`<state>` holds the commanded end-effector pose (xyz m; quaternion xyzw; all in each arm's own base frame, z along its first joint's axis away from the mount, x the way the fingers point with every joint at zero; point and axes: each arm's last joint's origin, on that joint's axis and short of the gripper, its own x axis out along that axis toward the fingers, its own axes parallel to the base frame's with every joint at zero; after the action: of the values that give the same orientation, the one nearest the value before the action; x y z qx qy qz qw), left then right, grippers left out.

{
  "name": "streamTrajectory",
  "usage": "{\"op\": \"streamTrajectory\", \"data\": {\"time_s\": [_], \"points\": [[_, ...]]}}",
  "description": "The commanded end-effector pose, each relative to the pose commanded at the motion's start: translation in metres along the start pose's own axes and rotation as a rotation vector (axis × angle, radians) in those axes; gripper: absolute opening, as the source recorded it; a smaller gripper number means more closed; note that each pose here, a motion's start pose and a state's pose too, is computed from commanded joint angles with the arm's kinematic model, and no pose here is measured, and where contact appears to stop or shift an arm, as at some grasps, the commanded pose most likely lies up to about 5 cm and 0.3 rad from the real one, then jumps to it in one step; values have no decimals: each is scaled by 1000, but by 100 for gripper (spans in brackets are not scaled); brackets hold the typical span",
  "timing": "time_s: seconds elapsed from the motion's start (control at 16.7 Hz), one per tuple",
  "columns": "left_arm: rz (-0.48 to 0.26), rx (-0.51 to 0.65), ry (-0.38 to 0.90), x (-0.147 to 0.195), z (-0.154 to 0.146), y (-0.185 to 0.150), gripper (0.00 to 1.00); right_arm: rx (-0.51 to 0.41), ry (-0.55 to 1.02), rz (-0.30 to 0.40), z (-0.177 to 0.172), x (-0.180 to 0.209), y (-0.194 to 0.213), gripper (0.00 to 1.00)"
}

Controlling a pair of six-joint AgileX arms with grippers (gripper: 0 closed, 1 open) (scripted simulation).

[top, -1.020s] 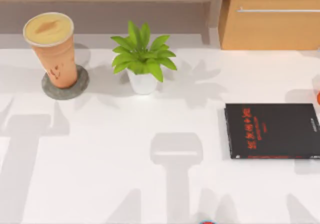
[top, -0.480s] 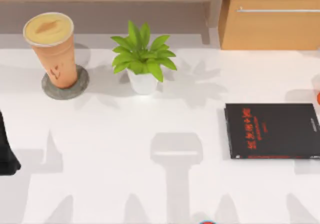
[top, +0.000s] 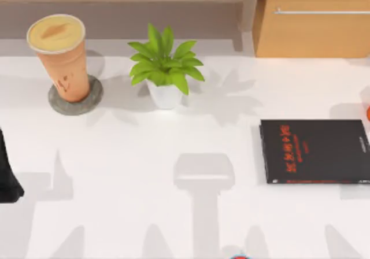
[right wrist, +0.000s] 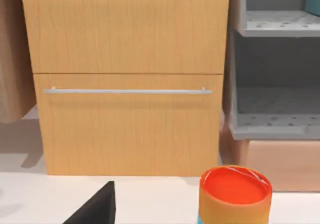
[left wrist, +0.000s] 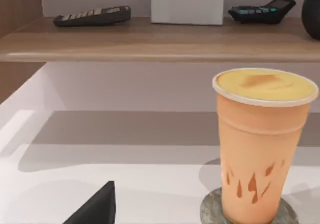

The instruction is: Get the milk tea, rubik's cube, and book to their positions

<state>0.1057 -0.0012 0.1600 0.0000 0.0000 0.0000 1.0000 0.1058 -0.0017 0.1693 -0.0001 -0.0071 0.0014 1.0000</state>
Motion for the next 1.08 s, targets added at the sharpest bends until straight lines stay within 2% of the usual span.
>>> {"op": "streamTrajectory", "data": {"time_s": [0.36,0.48,0.66,0.84,1.08], "points": [[0,0,0,0,0,0,100,-15,-73,5,83,22,-8,100],[0,0,0,0,0,0,100,-23,-69,3,114,48,-16,100],[0,0,0,0,0,0,100,-26,-32,0,144,109,-37,100],[0,0,0,0,0,0,100,-21,16,-2,146,183,-71,100],[0,0,0,0,0,0,100,-11,51,-5,116,266,-126,100]]}}
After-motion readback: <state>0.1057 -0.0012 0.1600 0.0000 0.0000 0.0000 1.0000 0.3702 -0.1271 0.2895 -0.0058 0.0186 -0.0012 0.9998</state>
